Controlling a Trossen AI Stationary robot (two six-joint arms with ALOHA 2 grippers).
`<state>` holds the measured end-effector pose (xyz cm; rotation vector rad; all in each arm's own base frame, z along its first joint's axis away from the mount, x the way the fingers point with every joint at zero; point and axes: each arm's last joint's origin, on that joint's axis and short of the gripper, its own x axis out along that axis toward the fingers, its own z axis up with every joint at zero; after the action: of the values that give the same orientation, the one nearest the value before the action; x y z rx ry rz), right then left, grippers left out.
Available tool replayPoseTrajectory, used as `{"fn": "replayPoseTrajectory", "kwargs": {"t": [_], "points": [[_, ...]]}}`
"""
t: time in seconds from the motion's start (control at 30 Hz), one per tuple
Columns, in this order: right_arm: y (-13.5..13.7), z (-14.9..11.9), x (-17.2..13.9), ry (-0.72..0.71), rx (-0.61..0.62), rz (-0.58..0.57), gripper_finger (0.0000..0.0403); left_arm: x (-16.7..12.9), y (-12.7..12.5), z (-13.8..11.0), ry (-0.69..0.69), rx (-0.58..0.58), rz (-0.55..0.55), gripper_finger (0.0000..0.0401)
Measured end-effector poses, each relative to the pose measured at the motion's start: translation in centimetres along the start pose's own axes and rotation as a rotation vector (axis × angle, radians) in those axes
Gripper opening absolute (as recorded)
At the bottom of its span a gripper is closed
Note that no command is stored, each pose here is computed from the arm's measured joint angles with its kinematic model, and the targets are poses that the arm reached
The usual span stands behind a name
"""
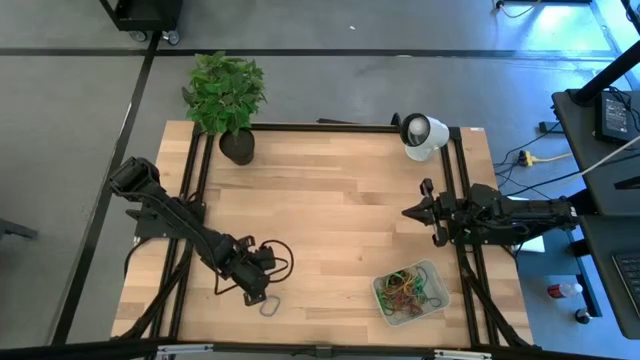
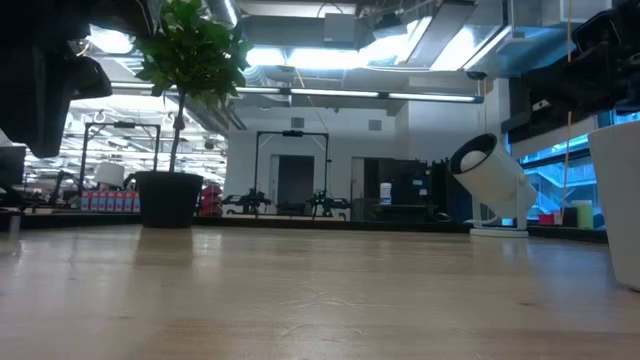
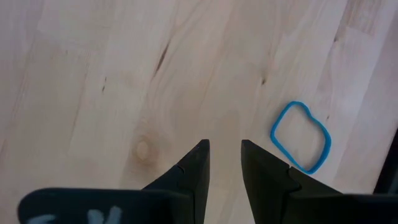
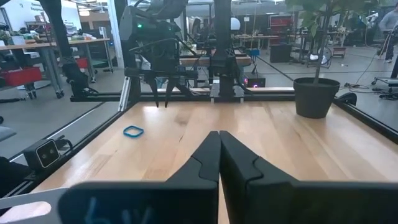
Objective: Pick and place rubber bands into bin
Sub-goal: Put the blue rubber band into the white bin
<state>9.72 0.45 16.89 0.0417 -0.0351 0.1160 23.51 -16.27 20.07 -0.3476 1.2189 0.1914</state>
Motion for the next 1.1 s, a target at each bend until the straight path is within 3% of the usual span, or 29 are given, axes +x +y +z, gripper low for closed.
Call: {"fn": "replayPoseTrajectory", "kwargs": {"t": [0.3,0.47,0.67,0.9,1.1], "points": [[0.0,0.0,0.0,0.000,0.004,-0.003,0.0028,1.7,-1.3,0.2,-0.022,0.015,-0.059,0.0086],[0.0,0.0,0.0,0.000,0.004,-0.002,0.0028,4.6,-2.4,-0.3,0.085,-0.010,-0.093,0.0086],[0.0,0.0,0.0,0.000,0.005,-0.002,0.0027,6.3,-5.6,0.4,0.119,0.030,-0.082,0.0086],[0.0,0.0,0.0,0.000,0.006,-0.003,0.0025,6.9,-6.9,1.1,0.149,0.070,0.039,0.0086],[0.0,0.0,0.0,0.000,0.005,-0.002,0.0025,6.7,-6.4,0.9,0.158,0.066,0.112,0.0086]]}}
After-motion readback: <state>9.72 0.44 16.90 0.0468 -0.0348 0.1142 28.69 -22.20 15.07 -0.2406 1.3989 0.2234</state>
